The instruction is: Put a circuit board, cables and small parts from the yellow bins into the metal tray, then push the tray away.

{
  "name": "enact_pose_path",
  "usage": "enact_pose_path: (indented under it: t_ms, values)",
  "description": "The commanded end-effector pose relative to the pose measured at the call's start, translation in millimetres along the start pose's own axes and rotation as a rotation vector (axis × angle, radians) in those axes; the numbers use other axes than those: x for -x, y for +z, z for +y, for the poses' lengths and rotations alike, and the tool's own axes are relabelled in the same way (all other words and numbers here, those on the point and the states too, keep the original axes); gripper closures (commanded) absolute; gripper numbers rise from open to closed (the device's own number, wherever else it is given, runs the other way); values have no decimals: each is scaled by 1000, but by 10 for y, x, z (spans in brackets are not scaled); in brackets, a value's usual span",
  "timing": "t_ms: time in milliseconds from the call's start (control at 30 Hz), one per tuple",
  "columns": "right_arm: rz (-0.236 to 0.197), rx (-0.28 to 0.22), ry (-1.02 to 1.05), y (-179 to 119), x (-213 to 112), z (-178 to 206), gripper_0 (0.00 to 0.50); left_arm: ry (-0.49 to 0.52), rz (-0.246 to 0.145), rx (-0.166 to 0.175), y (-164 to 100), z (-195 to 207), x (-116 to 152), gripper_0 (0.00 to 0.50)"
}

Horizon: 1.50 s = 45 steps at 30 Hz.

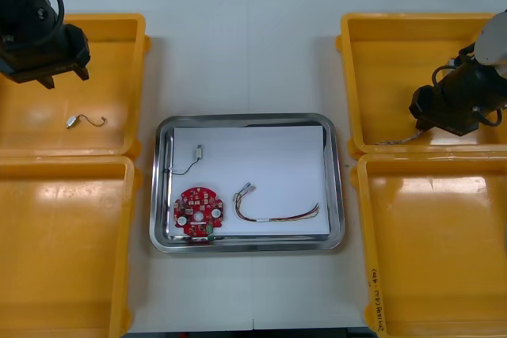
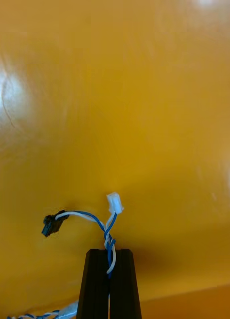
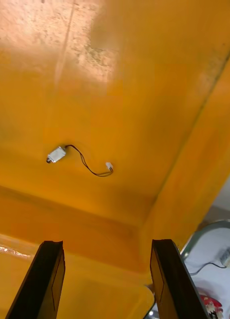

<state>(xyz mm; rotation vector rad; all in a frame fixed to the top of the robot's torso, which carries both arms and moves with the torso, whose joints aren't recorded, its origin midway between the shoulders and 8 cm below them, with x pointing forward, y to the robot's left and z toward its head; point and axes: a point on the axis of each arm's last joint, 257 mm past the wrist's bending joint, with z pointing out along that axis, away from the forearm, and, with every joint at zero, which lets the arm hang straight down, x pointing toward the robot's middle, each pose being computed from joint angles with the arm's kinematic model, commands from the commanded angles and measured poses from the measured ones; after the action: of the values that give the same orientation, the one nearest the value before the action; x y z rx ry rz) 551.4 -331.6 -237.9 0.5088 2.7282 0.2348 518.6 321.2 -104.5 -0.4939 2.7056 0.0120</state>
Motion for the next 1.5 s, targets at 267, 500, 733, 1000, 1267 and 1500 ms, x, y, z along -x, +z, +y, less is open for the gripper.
enact_pose_path:
  t_ms: [267, 500, 733, 1000, 1267, 1500]
  values:
    - [-230, -51, -29, -673, 837, -72, 500, 244, -33, -21, 14, 309, 410, 0]
    - [-292, -75, -13, -584, 1010, -185, 500, 335, -24, -24, 294, 437, 472, 0]
    - [-299, -51, 19, -299, 1023, -216, 500, 415, -24, -32, 535, 519, 475, 0]
    - [-285, -49, 29, -262, 994, -211, 500, 424, -24, -57, 816, 509, 347, 0]
    - [-281, -48, 31, -261, 988, -206, 500, 428, -11, -58, 975, 541, 237, 0]
    - [-222, -35, 47, -396, 918, -150, 57, 437, -2, -55, 1118, 594, 144, 0]
